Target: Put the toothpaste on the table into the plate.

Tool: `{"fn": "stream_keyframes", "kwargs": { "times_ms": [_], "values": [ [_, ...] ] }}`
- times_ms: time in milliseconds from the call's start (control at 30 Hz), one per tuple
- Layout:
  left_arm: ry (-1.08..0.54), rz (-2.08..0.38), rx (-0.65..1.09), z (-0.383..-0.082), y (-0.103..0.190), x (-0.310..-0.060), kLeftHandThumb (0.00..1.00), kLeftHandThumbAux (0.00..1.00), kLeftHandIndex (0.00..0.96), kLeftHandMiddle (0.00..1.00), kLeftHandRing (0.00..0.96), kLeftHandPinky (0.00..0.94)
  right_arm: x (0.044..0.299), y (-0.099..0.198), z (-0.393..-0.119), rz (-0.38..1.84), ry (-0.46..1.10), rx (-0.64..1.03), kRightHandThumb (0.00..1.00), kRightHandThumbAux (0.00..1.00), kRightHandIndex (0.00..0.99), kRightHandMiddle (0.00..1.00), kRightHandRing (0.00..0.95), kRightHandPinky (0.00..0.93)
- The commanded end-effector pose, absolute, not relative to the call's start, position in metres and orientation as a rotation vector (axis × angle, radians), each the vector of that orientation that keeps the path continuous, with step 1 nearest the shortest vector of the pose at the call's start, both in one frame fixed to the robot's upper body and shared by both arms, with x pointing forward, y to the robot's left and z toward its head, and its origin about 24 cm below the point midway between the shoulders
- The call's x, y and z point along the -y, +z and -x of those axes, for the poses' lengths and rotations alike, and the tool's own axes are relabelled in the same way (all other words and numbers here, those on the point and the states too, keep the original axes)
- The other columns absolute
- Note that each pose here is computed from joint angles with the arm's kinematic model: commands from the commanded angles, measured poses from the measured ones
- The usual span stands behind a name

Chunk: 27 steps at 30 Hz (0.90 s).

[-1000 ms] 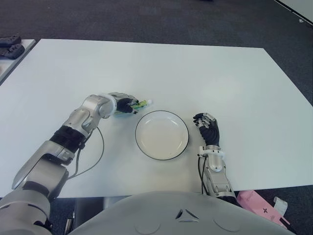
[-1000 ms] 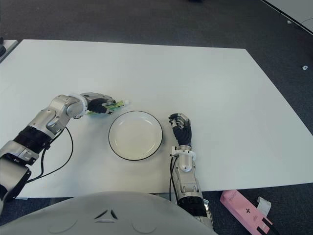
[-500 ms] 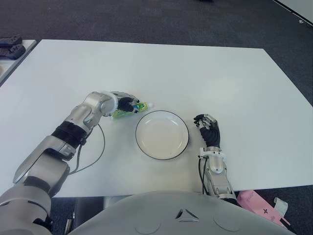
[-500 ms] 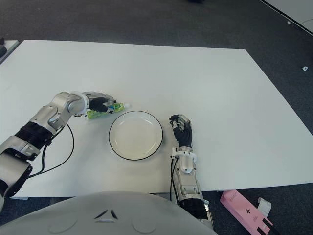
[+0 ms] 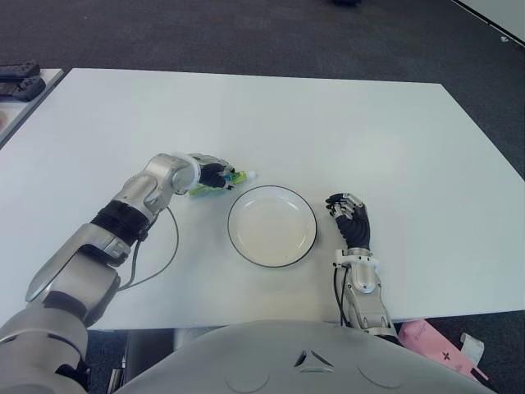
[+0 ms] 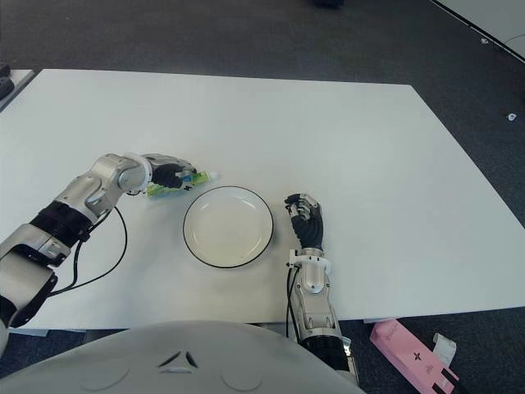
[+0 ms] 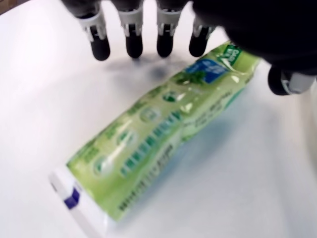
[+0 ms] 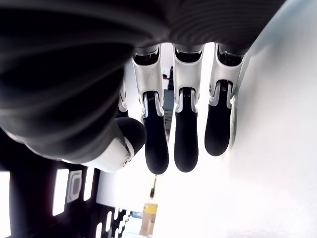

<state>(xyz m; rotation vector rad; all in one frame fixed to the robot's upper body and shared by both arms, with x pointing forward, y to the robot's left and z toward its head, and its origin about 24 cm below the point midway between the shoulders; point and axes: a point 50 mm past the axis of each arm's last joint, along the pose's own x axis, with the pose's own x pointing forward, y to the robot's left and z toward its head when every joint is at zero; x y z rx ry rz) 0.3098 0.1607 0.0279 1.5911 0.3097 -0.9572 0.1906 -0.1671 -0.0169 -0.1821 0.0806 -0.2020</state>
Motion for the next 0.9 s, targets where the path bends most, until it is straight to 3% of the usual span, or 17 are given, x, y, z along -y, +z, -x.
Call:
{"fn": "stream_keyframes", "kwargs": {
  "times_ms": [33, 900],
  "values": [
    [-1.088, -1.557, -0.44, -0.279, -0.015, -0.162, 0.423, 0.186, 0.0, 0.0, 0.0, 0.0, 0.17, -0.02, -0.187, 0.193, -0.208, -0.103, 0.703, 0.736, 0.421, 0.482, 0.471, 0.478],
    [-0.722, -1.48, -0.296, -0.237, -0.041, -0.167, 0.477, 0.183, 0.0, 0.0, 0.0, 0.002, 0.173, -0.02, -0.183, 0.192, -0.207, -0.104, 0.698, 0.736, 0.42, 0.469, 0.458, 0.451]
  ]
}}
